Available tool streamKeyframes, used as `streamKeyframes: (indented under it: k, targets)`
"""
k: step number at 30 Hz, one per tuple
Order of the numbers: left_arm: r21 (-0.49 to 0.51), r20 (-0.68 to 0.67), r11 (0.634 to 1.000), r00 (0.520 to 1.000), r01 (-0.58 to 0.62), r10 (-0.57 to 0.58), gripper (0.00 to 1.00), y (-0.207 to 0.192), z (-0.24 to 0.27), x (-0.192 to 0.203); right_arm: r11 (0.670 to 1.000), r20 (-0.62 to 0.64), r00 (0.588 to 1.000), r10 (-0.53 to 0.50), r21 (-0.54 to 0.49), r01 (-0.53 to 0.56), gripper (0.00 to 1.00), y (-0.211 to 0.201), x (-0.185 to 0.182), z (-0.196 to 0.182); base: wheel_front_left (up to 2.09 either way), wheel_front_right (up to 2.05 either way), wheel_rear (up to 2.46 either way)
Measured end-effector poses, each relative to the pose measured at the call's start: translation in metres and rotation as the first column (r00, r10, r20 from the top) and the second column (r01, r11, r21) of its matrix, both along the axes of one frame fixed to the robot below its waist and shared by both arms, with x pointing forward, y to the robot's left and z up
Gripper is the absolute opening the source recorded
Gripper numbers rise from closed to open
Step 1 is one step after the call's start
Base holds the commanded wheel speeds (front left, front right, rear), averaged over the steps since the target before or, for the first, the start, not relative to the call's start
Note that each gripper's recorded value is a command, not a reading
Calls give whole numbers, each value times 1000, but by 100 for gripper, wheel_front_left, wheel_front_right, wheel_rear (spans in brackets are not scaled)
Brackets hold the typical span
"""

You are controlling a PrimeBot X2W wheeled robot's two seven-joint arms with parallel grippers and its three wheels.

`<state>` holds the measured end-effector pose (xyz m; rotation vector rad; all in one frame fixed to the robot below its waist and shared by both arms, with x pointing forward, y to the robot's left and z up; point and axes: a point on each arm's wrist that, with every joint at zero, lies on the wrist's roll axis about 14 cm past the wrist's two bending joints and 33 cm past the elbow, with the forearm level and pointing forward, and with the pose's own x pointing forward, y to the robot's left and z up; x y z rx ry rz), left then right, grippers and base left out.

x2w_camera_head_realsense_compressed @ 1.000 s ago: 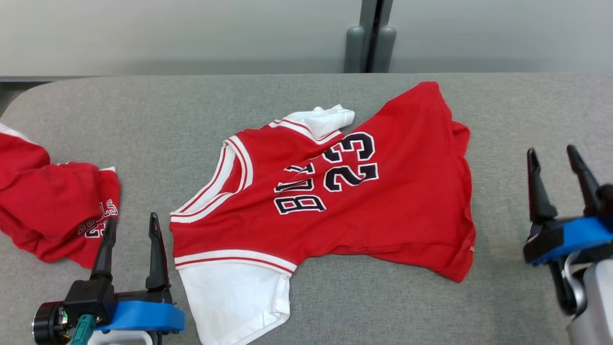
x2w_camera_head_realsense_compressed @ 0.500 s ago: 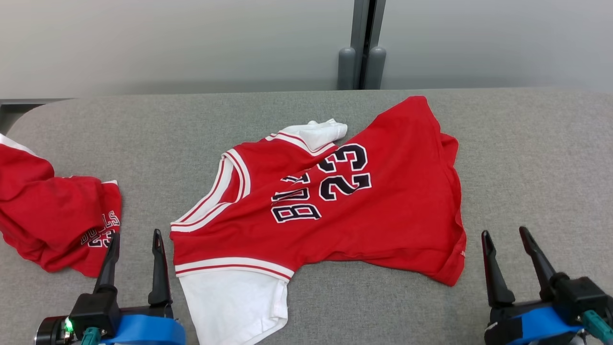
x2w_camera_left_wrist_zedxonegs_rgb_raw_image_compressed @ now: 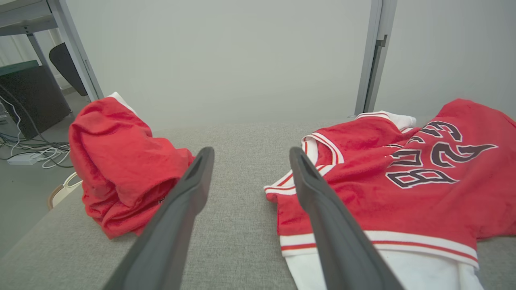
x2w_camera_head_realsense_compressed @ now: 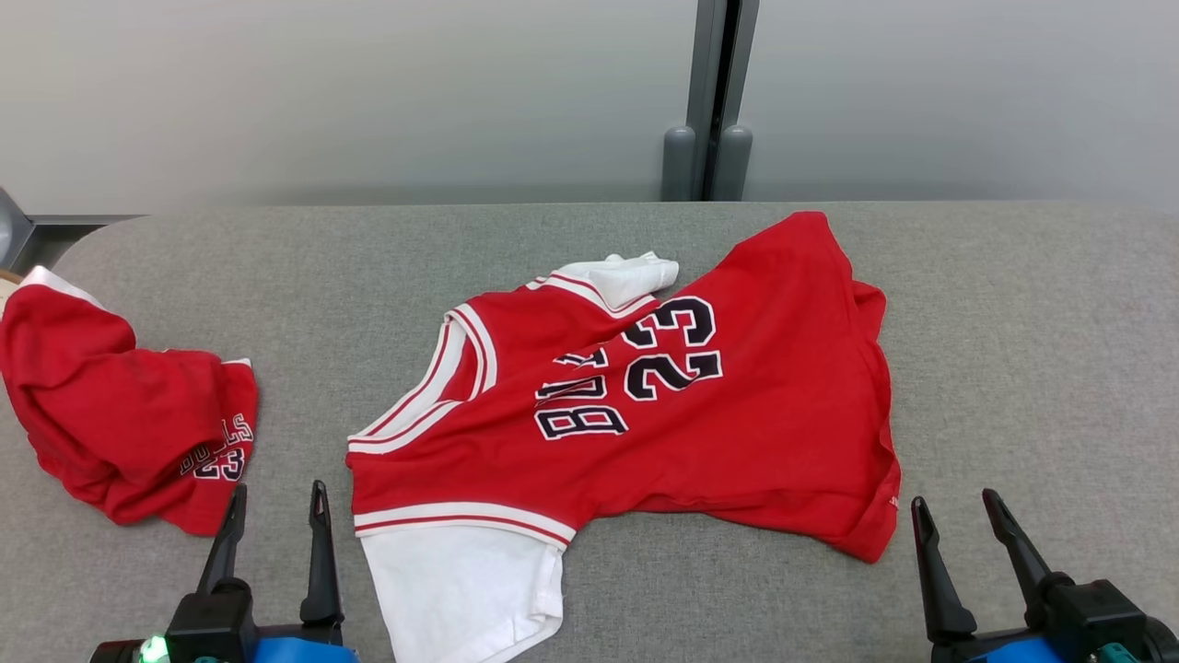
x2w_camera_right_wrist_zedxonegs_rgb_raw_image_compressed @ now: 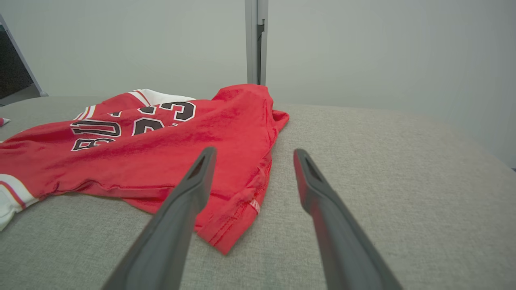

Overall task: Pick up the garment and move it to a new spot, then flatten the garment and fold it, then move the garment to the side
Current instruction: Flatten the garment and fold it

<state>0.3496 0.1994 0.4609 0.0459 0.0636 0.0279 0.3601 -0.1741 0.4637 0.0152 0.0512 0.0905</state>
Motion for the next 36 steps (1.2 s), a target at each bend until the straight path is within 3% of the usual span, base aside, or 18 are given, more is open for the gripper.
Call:
streamKeyframes:
  k: [9,15,28,36]
  targets:
    - [-18,-19,1000,1000,5,-5,100,-4,-6,-3,1000,-20,1000,-5,10,5,100,-1,-4,-6,0,0,0]
    - [-62,-111,997,992,52,-58,100,-19,-35,-15,1000,-58,998,-24,9,24,100,-6,-3,-18,0,0,0]
    - [-167,-359,980,919,107,-161,100,-49,-107,-60,1000,-107,994,-11,8,12,100,-1,9,-33,0,0,0]
    - [-222,-389,964,893,146,-225,100,-70,-117,-66,1000,-127,992,-11,10,12,100,-1,9,-39,0,0,0]
